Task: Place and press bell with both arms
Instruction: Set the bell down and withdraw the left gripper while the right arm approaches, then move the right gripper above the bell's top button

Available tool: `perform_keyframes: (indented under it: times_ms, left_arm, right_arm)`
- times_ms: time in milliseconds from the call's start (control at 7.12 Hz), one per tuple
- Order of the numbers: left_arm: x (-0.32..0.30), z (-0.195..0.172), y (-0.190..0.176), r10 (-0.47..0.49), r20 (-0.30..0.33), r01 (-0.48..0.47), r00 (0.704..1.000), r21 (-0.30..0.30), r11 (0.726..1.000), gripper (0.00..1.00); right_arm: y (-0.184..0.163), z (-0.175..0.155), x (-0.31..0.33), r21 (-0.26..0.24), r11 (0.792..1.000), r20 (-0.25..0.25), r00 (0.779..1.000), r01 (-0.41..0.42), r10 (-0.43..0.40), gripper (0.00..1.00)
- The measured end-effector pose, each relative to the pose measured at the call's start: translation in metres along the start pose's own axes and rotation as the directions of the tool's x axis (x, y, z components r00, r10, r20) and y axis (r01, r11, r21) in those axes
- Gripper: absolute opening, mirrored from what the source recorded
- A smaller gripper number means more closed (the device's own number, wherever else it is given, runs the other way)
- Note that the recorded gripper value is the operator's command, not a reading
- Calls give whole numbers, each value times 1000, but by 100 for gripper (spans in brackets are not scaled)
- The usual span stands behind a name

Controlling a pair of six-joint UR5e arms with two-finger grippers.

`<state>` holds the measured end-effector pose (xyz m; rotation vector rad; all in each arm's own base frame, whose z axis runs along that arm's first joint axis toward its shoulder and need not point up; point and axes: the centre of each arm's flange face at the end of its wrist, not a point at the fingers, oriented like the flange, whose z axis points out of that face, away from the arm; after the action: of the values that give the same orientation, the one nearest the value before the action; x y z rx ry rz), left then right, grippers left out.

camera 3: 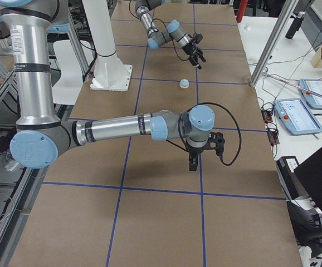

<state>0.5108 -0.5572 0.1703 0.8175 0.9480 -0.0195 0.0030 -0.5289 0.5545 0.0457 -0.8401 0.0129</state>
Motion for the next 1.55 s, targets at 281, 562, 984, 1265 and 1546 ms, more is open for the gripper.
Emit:
perform_keyframes:
  times_ms: [281, 562, 984, 1265, 1546]
  left_arm:
    - [-105, -31, -34, -65, 13, 66, 998, -177, 982, 100]
    - [-202, -67, -33, -68, 20, 71, 997, -257, 964, 100]
    - [-345, -125, -33, -20, 76, 45, 997, -343, 938, 100]
    - [-386, -156, -19, 24, 109, 21, 994, -393, 919, 100]
    - [-406, -175, -7, 21, 122, 31, 992, -409, 912, 100]
  right_arm:
    - [-17, 7, -63, 24, 997, 31, 997, 72, -73, 100]
    - [-41, 35, -199, 0, 999, 82, 996, 40, -40, 100]
    - [-19, 79, -384, -2, 1000, 80, 996, -28, 28, 98]
    - [16, 109, -481, 14, 997, 71, 995, -73, 71, 72]
    - [33, 129, -534, 3, 997, 65, 995, -80, 80, 57]
